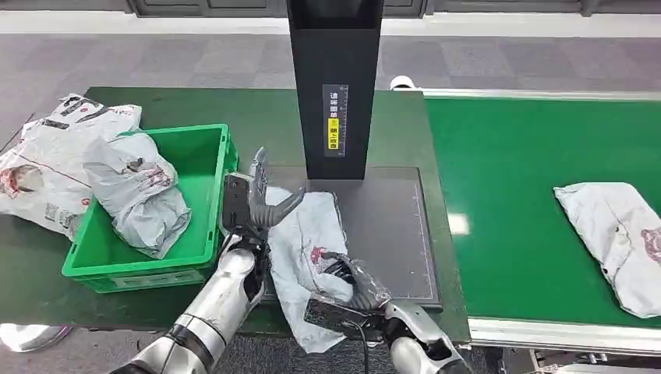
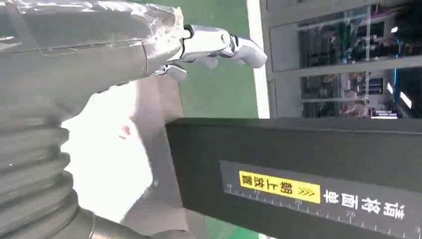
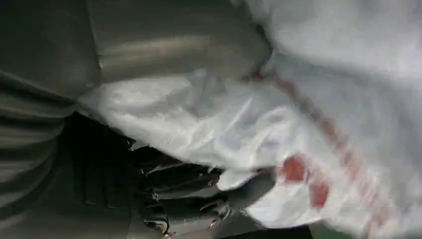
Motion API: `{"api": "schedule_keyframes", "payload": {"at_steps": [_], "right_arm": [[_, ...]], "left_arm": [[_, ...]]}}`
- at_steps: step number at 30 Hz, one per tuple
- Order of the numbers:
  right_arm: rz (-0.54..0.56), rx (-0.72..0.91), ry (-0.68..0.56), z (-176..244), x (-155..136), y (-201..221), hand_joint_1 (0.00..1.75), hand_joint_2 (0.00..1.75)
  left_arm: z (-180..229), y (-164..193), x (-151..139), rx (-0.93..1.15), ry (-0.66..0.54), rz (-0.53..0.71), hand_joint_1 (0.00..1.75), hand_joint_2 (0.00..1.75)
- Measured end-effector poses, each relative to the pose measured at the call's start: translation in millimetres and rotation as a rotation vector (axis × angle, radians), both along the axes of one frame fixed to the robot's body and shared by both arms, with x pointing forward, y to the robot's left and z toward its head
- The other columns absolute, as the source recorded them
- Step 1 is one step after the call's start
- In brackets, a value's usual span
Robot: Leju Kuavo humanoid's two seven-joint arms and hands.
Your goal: Moved the parcel from conveyor to table for the left to box.
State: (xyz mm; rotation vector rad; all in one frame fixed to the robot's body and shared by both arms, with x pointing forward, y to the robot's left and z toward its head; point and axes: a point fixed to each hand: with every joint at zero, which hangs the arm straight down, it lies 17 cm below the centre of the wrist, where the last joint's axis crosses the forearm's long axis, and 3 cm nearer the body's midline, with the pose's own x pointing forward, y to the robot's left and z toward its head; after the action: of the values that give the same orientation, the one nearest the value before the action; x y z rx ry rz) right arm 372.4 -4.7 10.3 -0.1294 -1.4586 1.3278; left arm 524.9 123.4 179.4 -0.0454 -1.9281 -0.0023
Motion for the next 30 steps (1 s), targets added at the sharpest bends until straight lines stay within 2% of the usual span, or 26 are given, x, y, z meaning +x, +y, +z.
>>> {"api": "schedule_keyframes", "payload": {"at_steps": [8, 13, 16, 21, 30], "right_arm": [[-0.077, -0.07, -0.023, -8, 16, -17, 0.0, 1.75], [-0.189, -0.153, -0.111, -8, 30, -43, 0.0, 1.75], [-0.281, -0.181, -0.219, 7, 44, -61, 0.0, 1.75], [-0.369, -0.127, -0.289, 34, 63, -82, 0.0, 1.75], [-0.405, -0.107, -0.292, 40, 67, -92, 0.0, 1.75]], "left_arm": [[-2, 27, 6, -0.022, 0.026, 0.105, 0.0, 1.75], [-6, 62, 7, 0.027, 0.028, 0.233, 0.0, 1.75], [-4, 75, 0, 0.079, 0.001, 0.287, 0.0, 1.75], [2, 82, -9, 0.116, -0.034, 0.308, 0.0, 1.75], [8, 89, -13, 0.107, -0.051, 0.328, 0.0, 1.75]]}}
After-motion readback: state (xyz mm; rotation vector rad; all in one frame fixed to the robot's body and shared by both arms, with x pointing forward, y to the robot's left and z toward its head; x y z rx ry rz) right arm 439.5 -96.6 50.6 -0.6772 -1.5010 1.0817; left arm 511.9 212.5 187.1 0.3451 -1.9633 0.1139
